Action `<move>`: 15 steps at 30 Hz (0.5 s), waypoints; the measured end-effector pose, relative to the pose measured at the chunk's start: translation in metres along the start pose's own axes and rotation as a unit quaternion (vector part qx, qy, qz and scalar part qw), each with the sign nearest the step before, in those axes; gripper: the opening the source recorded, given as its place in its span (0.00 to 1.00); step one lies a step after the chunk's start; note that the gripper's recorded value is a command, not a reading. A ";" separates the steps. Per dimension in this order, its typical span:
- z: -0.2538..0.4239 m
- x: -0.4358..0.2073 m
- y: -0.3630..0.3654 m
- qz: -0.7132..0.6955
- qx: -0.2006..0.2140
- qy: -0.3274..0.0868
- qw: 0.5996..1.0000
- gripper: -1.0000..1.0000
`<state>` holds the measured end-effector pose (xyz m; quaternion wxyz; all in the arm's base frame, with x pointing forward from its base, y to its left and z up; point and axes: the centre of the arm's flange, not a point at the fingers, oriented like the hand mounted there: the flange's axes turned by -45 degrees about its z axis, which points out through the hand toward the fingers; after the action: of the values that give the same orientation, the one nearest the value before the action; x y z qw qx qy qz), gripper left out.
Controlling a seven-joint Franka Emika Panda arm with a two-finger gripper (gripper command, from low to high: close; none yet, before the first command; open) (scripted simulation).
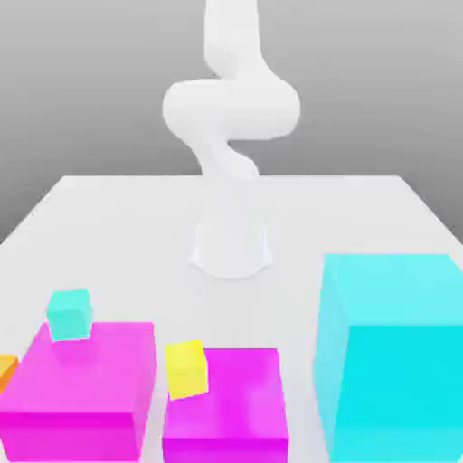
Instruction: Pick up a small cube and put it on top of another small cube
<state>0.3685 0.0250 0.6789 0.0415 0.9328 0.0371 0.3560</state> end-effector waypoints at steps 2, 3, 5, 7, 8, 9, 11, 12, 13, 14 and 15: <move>0.036 -0.010 -0.040 -0.046 -0.005 -0.034 0.998 0.50; 0.053 -0.018 -0.061 -0.069 -0.006 -0.050 0.996 0.50; 0.086 -0.039 -0.104 -0.113 -0.005 -0.081 0.990 0.50; 0.114 -0.065 -0.144 -0.159 -0.004 -0.111 0.981 0.50; 0.127 -0.081 -0.164 -0.181 -0.003 -0.125 0.975 0.50; 0.139 -0.097 -0.183 -0.204 -0.002 -0.138 0.969 0.50; 0.159 -0.134 -0.218 -0.250 0.000 -0.163 0.954 0.50; 0.168 -0.154 -0.234 -0.273 0.001 -0.175 0.946 0.50; 0.175 -0.175 -0.249 -0.297 0.002 -0.186 0.937 0.50; 0.181 -0.196 -0.262 -0.320 0.004 -0.197 0.927 0.50; 0.187 -0.218 -0.275 -0.343 0.006 -0.207 0.916 0.50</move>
<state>0.3201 0.2674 0.3674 0.1622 0.9158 0.3477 0.1187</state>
